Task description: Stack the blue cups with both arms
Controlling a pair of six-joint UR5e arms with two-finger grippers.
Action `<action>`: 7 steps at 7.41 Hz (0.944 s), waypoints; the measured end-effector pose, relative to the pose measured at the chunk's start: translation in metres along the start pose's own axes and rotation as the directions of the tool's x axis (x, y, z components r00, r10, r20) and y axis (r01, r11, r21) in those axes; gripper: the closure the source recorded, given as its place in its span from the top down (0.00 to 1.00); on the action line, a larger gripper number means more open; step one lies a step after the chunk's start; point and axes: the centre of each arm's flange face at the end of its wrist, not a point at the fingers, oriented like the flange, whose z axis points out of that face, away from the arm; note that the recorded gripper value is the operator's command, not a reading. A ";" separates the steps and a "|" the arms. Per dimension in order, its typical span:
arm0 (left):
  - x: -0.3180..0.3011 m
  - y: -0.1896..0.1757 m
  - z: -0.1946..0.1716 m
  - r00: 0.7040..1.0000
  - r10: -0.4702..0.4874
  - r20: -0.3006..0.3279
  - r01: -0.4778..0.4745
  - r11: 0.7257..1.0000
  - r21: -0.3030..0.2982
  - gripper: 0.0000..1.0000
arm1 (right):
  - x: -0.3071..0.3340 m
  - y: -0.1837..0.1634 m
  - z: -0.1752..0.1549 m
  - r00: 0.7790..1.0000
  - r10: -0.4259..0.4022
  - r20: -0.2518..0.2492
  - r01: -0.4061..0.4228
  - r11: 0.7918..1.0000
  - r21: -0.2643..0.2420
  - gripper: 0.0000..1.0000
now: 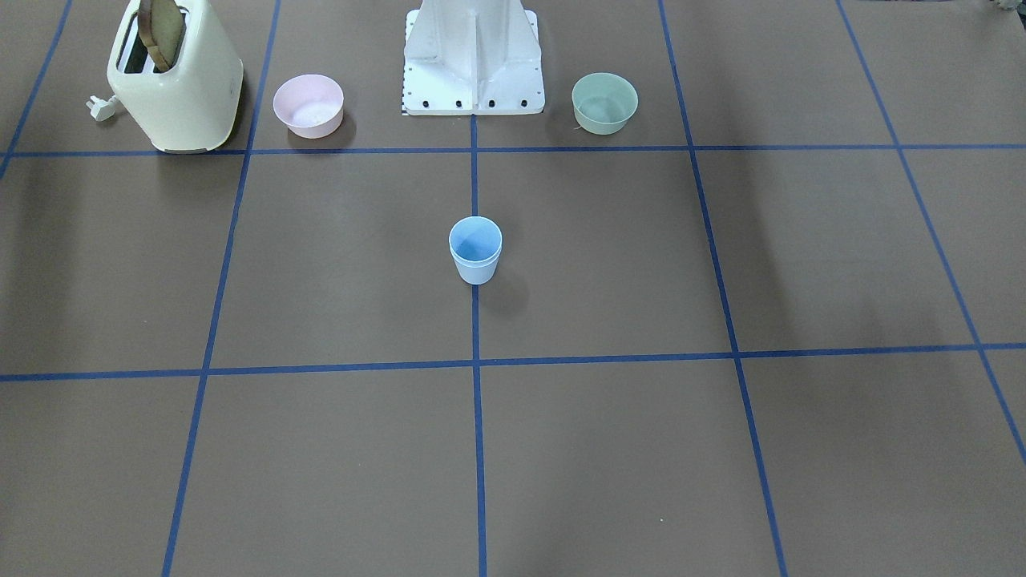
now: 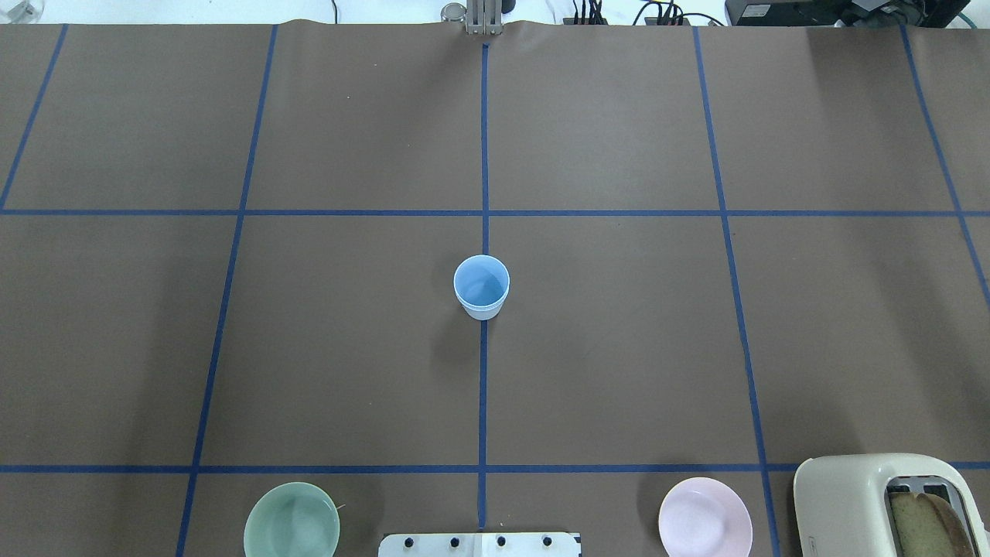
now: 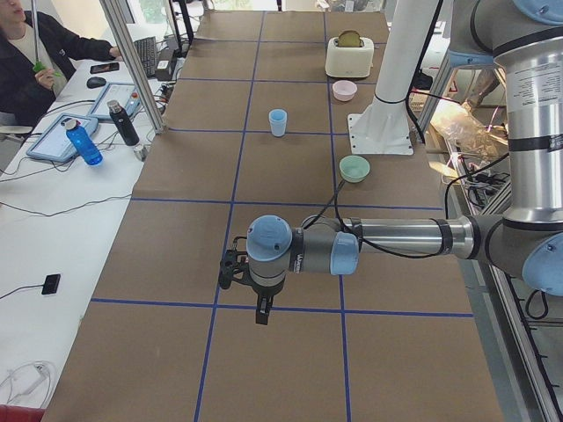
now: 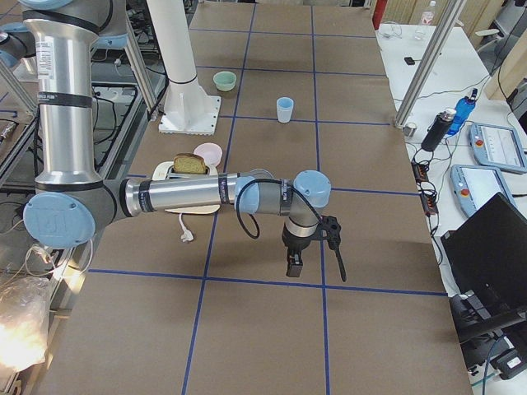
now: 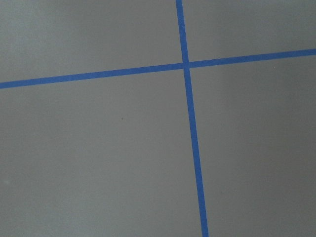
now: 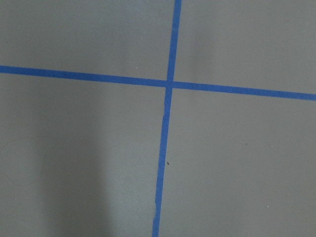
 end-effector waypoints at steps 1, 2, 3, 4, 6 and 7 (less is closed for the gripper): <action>0.000 0.000 0.000 1.000 -0.001 0.000 0.001 1.000 -0.001 0.98 | 0.001 0.002 0.002 1.000 0.003 0.001 -0.003 1.000 -0.003 1.00; 0.000 0.000 0.000 1.000 -0.001 0.001 0.001 1.000 -0.001 0.98 | 0.002 0.002 0.002 1.000 0.004 0.000 -0.004 1.000 -0.004 1.00; -0.001 0.000 0.001 1.000 -0.001 0.001 0.001 1.000 -0.001 0.98 | 0.002 0.003 0.003 1.000 0.004 0.000 -0.004 1.000 -0.005 1.00; -0.001 0.000 0.001 1.000 -0.001 0.001 0.001 1.000 -0.001 0.98 | 0.003 0.003 0.003 1.000 0.004 0.000 -0.004 1.000 -0.006 1.00; -0.001 0.000 0.001 1.000 -0.001 0.001 0.001 1.000 -0.001 0.98 | 0.003 0.003 0.004 1.000 0.006 0.001 -0.006 1.000 -0.008 1.00; -0.001 0.000 0.001 1.000 -0.001 0.001 0.001 1.000 -0.001 0.98 | 0.004 0.003 0.004 1.000 0.006 0.001 -0.006 1.000 -0.008 1.00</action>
